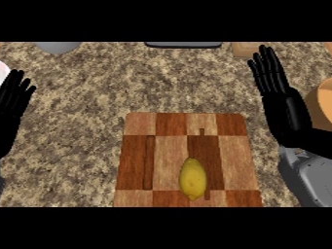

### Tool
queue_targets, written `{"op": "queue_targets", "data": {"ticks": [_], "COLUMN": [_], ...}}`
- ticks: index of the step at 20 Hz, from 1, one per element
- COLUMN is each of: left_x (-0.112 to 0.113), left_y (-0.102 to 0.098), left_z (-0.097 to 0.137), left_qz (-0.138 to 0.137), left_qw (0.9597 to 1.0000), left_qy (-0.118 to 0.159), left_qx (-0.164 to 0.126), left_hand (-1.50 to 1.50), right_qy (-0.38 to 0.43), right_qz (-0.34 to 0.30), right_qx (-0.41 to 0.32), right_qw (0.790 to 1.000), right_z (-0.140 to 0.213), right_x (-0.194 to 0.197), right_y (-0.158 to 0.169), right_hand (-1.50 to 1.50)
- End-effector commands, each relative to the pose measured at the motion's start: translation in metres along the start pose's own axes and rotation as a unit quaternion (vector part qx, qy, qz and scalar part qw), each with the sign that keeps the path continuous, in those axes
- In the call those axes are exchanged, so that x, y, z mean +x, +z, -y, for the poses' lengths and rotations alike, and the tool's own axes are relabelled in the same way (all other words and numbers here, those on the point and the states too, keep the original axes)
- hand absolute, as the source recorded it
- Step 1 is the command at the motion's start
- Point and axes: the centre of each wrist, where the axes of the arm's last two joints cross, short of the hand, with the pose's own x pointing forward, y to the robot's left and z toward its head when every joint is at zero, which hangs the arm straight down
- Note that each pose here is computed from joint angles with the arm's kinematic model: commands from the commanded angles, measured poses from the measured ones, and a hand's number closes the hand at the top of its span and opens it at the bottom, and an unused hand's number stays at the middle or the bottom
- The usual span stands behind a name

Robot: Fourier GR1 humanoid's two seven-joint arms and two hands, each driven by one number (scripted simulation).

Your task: Pick the lemon from the cutting board and place it in the pot

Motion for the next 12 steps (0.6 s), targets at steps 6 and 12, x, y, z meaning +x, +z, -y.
{"op": "queue_targets", "data": {"ticks": [6,12], "left_x": [0.023,0.020], "left_y": [-0.021,-0.020], "left_z": [0.028,0.041], "left_qz": [0.078,0.052], "left_qw": [0.9962,0.9978], "left_qy": [0.014,0.030], "left_qx": [0.037,0.029], "left_hand": [0.00,0.00], "right_qy": [-0.085,0.195], "right_qz": [0.024,0.026], "right_qx": [0.239,0.223], "right_qw": [0.967,0.955], "right_z": [0.055,0.105], "right_x": [0.046,0.001], "right_y": [-0.032,0.041], "right_hand": [1.50,-1.50]}}
